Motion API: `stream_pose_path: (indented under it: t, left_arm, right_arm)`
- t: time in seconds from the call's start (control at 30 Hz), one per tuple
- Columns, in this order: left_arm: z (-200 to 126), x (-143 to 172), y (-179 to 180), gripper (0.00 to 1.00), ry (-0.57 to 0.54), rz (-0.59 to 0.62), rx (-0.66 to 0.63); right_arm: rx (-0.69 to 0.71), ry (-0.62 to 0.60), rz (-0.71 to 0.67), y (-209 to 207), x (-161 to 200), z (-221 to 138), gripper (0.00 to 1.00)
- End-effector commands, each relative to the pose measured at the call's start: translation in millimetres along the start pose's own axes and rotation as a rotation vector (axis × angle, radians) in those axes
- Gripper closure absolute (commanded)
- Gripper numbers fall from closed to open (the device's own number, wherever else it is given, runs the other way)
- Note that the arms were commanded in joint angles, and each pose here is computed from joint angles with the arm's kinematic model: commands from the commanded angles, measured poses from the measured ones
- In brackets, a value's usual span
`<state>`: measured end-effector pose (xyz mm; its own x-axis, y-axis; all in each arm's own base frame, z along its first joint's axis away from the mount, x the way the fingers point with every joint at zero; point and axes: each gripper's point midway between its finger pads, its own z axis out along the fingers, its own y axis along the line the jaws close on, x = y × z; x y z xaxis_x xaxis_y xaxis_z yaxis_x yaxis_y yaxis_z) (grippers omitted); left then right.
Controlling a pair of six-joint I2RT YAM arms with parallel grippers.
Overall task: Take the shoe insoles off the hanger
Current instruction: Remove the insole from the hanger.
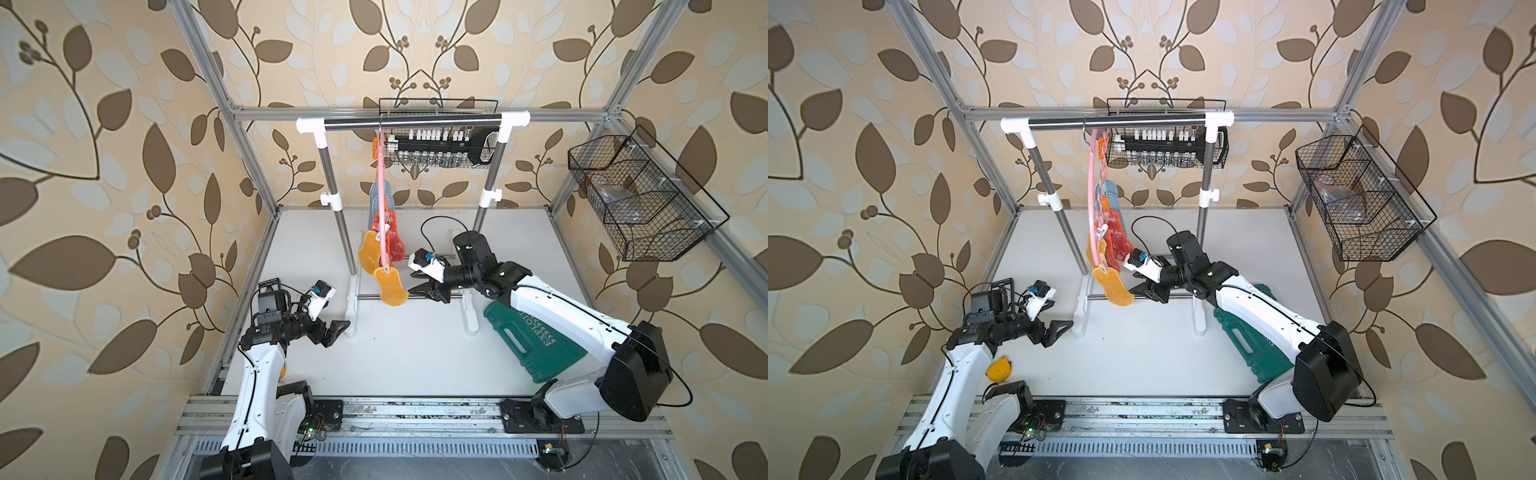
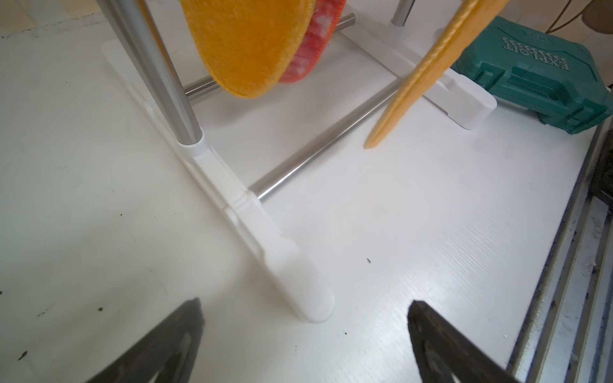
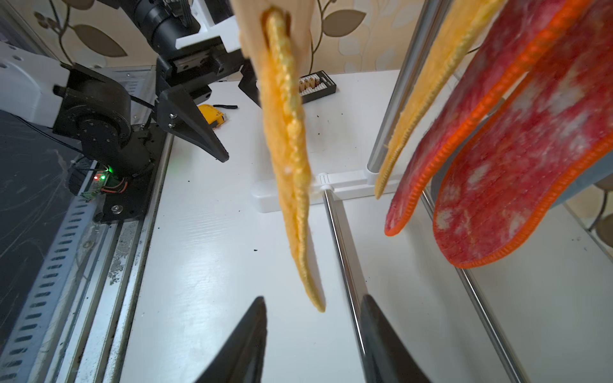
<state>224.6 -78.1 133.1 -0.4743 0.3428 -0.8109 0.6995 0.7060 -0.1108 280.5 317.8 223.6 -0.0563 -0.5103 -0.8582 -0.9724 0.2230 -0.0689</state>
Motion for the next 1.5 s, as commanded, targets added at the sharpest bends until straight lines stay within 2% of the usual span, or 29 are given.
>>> stream_pose_path:
  t: [0.0,0.03,0.07,0.1,0.3,0.47,0.63,0.67,0.8,0.83,1.03,1.23,1.47]
  left_arm:
    - [-2.7,-3.7,-6.1,0.01,-0.023,0.0,0.032]
    - [-3.0,-4.1,-6.0,0.01,-0.022,0.0,0.031]
    - [-2.9,-3.5,-6.1,0.01,-0.021,0.0,0.03]
    - [-3.1,-3.4,-6.0,0.01,-0.021,0.001,0.027]
    - [-3.3,-3.4,-5.8,0.01,-0.021,0.0,0.025]
    - [-3.6,-3.5,-6.6,0.01,-0.023,0.004,0.026]
    - [-4.2,-3.4,-7.1,0.01,-0.022,0.006,0.024]
    - [-3.9,-3.0,-7.3,0.01,-0.022,0.004,0.026]
    - [-4.4,-2.8,-7.6,0.01,-0.022,0.009,0.023]
    - [-4.3,-2.4,-8.0,0.01,-0.022,0.008,0.024]
    - [-7.3,-3.3,-13.2,0.01,-0.032,0.07,0.027]
    - [-15.3,-15.7,-39.7,0.01,-0.093,0.158,0.152]
    - [-46.7,-72.6,-66.6,0.01,-0.242,0.199,0.295]
  right_arm:
    - [-0.028,-0.051,-0.063,9.0,-5.4,-4.2,0.46]
    - [-0.031,-0.048,-0.063,9.1,-4.1,-3.1,0.45]
    - [-0.039,-0.048,-0.061,9.6,-3.6,-1.8,0.35]
    - [-0.053,-0.053,-0.063,10.9,-4.7,-1.1,0.34]
    - [-0.17,-0.174,-0.034,29.8,-22.9,4.5,0.33]
    - [-0.162,-0.2,-0.071,40.2,-31.2,20.7,0.33]
    - [-0.116,-0.238,-0.057,27.0,-41.6,30.0,0.34]
    - [-0.12,-0.247,-0.055,26.1,-43.8,31.5,0.38]
    - [-0.156,-0.3,-0.037,27.7,-55.6,32.8,0.91]
    - [-0.165,-0.309,-0.029,28.4,-57.3,32.6,0.98]
    - [-0.188,-0.329,0.011,39.9,-67.3,32.7,1.0]
    - [-0.171,-0.375,0.105,41.8,-87.1,26.3,1.0]
    - [-0.178,-0.423,0.121,66.5,-113.0,22.1,0.99]
